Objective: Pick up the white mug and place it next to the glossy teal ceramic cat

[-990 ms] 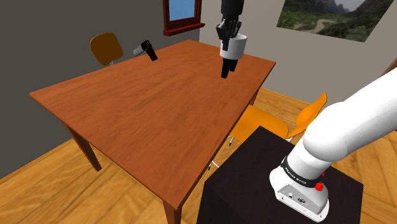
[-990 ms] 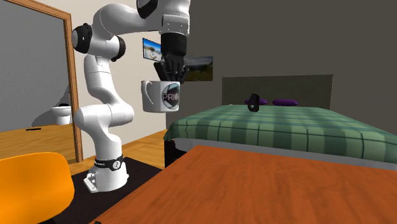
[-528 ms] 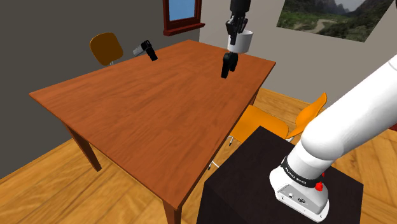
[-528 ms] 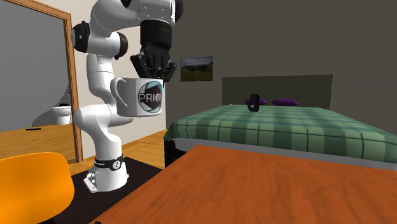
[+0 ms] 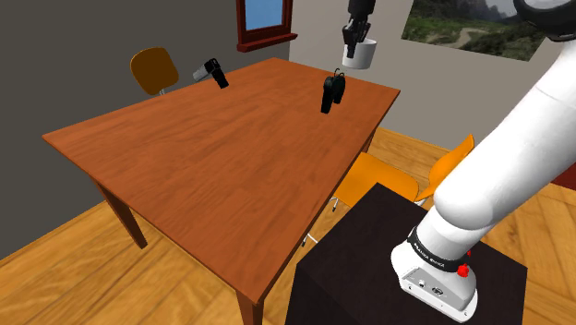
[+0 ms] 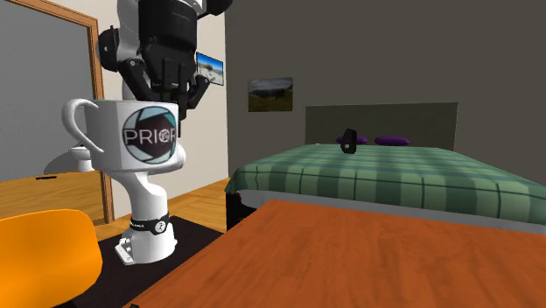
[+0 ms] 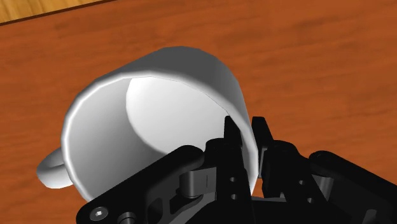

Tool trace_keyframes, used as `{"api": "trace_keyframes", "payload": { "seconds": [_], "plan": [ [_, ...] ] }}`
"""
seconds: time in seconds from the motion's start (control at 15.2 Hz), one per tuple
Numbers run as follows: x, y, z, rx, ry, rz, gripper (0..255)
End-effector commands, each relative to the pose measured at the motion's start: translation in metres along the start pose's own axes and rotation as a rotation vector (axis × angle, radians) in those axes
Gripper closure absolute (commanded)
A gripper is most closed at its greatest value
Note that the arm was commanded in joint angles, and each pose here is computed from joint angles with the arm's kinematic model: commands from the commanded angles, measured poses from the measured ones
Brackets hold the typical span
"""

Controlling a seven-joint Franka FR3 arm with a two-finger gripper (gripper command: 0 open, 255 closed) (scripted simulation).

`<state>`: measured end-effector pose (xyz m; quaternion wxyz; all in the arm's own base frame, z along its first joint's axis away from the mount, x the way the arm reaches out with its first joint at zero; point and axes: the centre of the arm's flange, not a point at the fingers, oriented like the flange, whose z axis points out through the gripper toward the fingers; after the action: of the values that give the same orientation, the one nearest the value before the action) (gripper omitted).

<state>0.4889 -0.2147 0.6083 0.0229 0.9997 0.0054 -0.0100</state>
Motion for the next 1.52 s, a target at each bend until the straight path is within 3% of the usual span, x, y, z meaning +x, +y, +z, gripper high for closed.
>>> {"api": "trace_keyframes", "payload": {
  "seconds": [0.0, 0.53, 1.45],
  "plan": [
    [0.005, 0.028, 0.002, -0.001, 0.000, -0.001, 255],
    [0.027, 0.138, 0.007, -0.001, 0.000, -0.001, 255],
    [0.028, 0.135, 0.081, -0.001, 0.000, -0.001, 255]
  ]
}}
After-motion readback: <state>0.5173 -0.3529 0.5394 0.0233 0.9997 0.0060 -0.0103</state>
